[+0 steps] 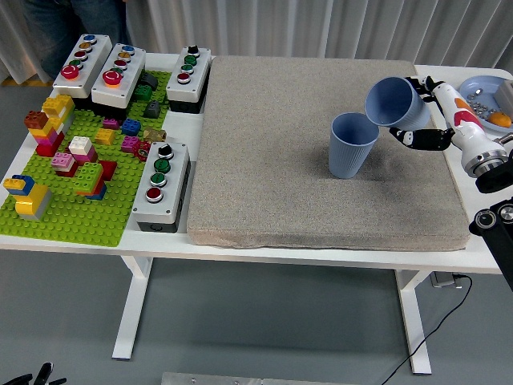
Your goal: Pick cup pour cup place
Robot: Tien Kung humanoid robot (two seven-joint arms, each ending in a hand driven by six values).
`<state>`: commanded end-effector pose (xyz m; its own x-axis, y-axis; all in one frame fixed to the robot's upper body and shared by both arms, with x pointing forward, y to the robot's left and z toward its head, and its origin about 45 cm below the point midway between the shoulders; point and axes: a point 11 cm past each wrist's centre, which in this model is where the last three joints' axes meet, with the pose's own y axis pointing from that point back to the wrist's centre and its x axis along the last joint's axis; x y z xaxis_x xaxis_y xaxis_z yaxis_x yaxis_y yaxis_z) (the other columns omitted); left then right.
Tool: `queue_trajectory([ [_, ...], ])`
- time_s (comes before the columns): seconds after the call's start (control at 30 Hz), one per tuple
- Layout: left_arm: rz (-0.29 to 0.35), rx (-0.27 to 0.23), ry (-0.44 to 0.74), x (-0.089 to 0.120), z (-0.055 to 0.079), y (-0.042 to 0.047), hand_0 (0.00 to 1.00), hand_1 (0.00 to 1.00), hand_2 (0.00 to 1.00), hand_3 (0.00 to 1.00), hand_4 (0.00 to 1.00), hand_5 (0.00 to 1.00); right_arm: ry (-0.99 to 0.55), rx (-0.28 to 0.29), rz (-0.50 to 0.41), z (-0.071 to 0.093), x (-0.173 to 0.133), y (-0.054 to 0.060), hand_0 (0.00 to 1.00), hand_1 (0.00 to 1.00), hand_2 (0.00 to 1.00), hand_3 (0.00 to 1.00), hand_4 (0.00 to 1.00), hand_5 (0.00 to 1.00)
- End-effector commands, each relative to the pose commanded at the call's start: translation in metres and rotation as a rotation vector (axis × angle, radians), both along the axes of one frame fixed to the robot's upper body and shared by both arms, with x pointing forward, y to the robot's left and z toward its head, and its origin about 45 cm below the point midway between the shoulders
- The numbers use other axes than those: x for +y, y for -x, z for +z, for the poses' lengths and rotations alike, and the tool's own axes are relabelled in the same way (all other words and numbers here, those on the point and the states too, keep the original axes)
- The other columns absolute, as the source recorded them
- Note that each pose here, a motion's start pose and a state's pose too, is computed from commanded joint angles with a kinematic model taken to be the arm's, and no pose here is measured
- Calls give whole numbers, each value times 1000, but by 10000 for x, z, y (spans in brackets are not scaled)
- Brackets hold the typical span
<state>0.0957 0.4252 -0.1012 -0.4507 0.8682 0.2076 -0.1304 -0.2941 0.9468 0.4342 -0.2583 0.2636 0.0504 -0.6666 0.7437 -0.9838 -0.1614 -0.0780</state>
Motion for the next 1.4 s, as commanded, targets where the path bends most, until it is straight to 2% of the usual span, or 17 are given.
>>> queue_trajectory([
  [0.83,-2,4,-1,6,-1,16,719,655,731,654,480,976,138,-93,5,51,65,38,791,605,497,592,575,2],
  [1.4,-1,-1,-3,12,6,-11,719,655,732,654,482,974,224,-120,12,36,54,28,796,605,495,584,561,2],
])
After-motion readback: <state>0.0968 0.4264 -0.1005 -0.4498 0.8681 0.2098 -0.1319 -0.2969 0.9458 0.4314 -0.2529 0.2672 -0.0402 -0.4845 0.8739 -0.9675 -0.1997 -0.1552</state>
